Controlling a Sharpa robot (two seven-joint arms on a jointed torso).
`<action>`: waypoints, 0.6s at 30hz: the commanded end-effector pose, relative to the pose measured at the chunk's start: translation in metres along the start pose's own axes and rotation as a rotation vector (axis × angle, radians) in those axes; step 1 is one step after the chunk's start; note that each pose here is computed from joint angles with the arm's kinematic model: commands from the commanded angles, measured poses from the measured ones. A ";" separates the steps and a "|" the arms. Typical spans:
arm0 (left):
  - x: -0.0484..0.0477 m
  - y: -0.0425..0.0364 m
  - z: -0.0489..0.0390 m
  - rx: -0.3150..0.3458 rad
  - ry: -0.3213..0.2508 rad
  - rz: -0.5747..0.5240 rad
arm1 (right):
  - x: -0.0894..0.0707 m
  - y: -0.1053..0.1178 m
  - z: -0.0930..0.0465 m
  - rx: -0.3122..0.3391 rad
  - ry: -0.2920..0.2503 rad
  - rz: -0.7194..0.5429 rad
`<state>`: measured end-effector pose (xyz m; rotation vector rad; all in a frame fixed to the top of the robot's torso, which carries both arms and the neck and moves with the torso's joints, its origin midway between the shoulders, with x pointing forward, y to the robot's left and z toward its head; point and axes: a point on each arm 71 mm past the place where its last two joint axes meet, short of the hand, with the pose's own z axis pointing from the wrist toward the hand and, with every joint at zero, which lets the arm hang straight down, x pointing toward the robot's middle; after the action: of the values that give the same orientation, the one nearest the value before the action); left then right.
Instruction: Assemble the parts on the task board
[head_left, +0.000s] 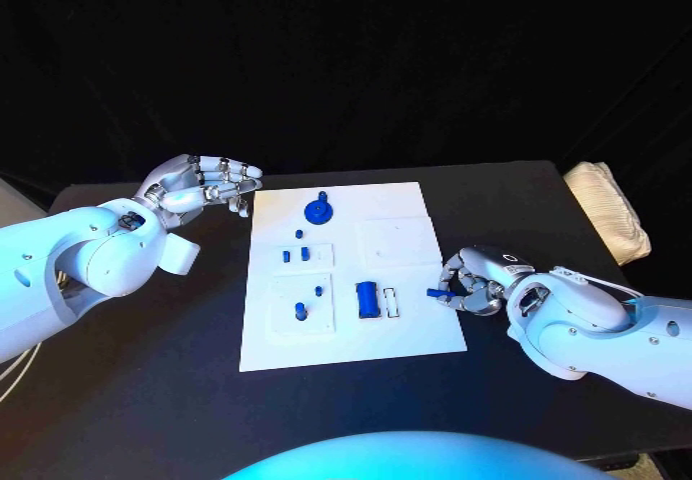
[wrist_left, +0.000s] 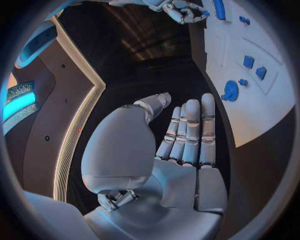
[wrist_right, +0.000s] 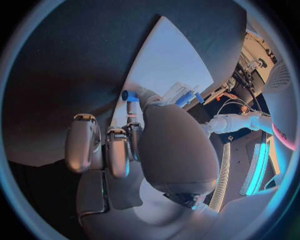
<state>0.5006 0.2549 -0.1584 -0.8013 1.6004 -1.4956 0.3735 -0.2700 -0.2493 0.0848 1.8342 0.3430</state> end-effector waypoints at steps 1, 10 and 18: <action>0.0023 -0.0008 0.0002 0.005 0.018 -0.013 | 0.008 -0.006 -0.002 0.047 0.029 -0.031; 0.0023 -0.0007 0.0003 0.004 0.017 -0.012 | 0.000 0.010 -0.008 0.009 -0.019 0.068; 0.0025 -0.0007 0.0006 0.004 0.017 -0.012 | -0.006 0.032 -0.008 -0.032 -0.017 0.148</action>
<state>0.5006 0.2546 -0.1585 -0.8019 1.6024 -1.4960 0.3641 -0.2450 -0.2329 0.1473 1.8036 0.4428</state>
